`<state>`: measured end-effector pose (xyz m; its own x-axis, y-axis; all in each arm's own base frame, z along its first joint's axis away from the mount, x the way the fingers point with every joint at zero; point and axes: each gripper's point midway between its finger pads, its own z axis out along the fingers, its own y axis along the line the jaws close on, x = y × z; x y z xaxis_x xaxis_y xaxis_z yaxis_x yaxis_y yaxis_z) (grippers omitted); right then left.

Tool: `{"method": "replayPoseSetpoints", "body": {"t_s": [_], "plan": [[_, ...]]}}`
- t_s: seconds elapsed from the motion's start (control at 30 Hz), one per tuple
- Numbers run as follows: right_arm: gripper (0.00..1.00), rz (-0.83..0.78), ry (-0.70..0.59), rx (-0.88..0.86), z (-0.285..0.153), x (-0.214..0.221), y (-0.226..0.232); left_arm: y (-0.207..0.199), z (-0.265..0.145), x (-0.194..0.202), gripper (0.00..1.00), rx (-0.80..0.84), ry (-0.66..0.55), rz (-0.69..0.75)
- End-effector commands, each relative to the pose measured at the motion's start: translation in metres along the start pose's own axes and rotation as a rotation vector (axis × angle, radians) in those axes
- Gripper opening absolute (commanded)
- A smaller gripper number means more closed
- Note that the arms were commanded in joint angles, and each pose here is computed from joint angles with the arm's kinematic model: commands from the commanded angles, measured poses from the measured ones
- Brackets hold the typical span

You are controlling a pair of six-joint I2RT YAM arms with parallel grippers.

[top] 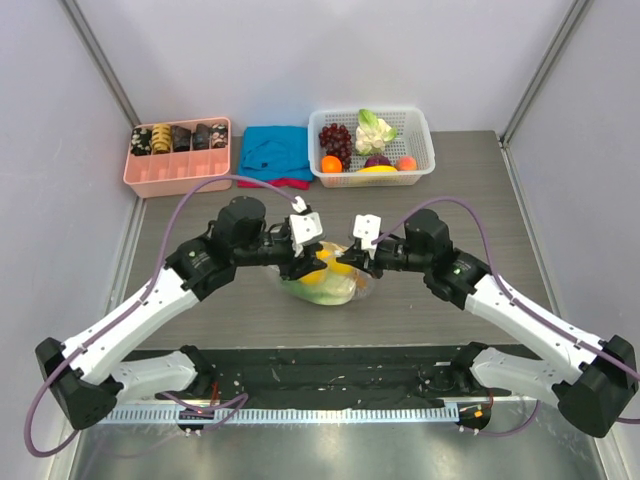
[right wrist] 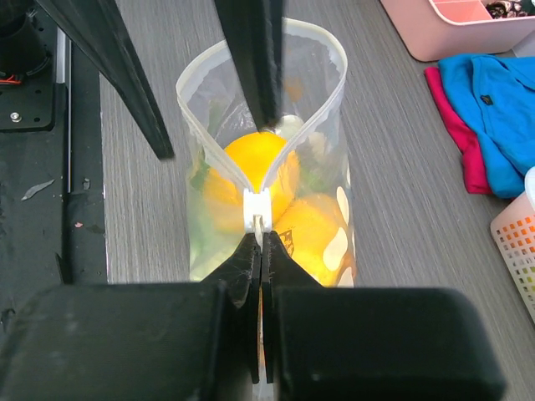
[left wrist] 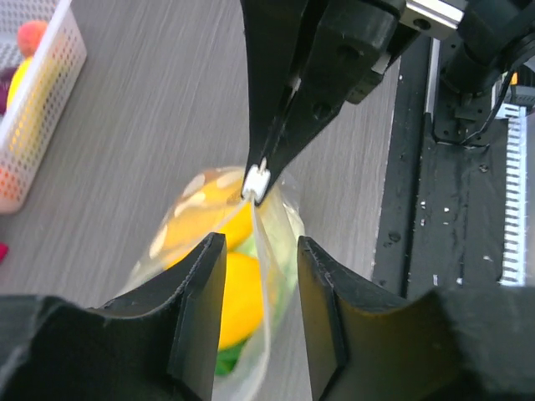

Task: Place the food in the zip-top bag and seal the zipper
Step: Zip the zipper food storage bag at the center of the board.

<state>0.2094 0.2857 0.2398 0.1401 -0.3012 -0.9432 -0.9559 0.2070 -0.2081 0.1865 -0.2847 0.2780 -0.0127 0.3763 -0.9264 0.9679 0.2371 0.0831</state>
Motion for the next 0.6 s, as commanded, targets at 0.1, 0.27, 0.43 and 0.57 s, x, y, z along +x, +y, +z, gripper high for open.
{"method": "replayPoseSetpoints", "body": {"t_s": [0.1,0.27,0.43,0.57], "plan": [[0.01,-0.075,-0.079,0.038,-0.009,-0.027,-0.005,0.007,0.027,-0.027,0.44,0.085,-0.071,0.166],[0.01,-0.075,-0.088,0.035,-0.009,-0.027,-0.003,0.002,0.037,-0.028,0.43,0.114,-0.078,0.219],[0.01,-0.075,-0.087,0.033,-0.008,-0.025,-0.003,0.0,0.031,-0.036,0.41,0.104,-0.099,0.256],[0.01,-0.078,-0.09,0.03,-0.009,-0.025,-0.002,0.003,0.016,-0.043,0.39,0.059,-0.111,0.322]]}}
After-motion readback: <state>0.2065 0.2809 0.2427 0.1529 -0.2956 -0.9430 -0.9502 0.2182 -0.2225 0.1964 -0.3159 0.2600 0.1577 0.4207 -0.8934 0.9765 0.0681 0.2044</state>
